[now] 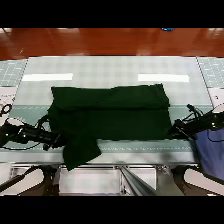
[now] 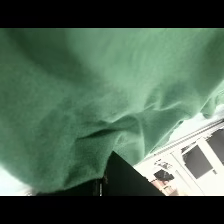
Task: Fold the shirts.
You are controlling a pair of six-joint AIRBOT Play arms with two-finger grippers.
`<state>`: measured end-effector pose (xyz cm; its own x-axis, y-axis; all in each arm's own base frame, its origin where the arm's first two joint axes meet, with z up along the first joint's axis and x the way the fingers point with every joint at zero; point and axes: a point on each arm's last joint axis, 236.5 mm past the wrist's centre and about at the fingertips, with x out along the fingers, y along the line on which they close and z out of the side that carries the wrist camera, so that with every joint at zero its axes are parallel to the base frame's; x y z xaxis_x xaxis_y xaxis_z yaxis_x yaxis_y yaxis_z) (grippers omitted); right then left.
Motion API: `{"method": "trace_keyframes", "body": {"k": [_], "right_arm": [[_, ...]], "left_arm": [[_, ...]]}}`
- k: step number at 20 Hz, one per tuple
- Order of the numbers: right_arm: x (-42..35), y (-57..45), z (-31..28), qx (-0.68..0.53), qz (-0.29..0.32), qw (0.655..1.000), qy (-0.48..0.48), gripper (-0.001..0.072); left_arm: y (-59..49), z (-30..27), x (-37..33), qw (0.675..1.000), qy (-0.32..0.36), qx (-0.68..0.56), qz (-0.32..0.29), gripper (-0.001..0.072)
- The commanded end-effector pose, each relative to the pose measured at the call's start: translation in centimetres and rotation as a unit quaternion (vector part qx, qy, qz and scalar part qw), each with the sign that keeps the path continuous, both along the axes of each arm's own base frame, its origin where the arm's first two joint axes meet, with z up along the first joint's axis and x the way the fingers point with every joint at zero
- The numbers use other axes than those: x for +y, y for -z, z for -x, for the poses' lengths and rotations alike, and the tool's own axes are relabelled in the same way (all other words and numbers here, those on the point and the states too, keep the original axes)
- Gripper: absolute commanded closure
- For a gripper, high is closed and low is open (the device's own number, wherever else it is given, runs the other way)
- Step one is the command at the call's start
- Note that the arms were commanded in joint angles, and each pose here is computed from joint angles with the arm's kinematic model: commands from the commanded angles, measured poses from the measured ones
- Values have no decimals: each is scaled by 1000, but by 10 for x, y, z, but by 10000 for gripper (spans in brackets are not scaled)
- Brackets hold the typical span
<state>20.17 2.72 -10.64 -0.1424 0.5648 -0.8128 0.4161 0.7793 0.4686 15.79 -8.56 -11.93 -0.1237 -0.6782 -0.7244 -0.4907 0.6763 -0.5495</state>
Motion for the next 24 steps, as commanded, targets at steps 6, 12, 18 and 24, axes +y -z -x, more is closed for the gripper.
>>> {"method": "trace_keyframes", "body": {"k": [6, 12, 18, 24], "right_arm": [[13, -35, -49, -81, -55, 995, -34, 688], [-8, -58, -118, -183, -10, 983, -10, 688], [9, -49, -181, -243, 5, 970, -2, 688], [-2, -53, -218, -254, 9, 967, 9, 688]], "left_arm": [[-12, -53, 14, 996, -17, -81, -19, 686], [-66, -147, 43, 978, -38, -200, -46, 686], [-74, -214, 49, 973, -63, -220, -24, 686], [-65, -260, 45, 973, -51, -224, -16, 686]]}}
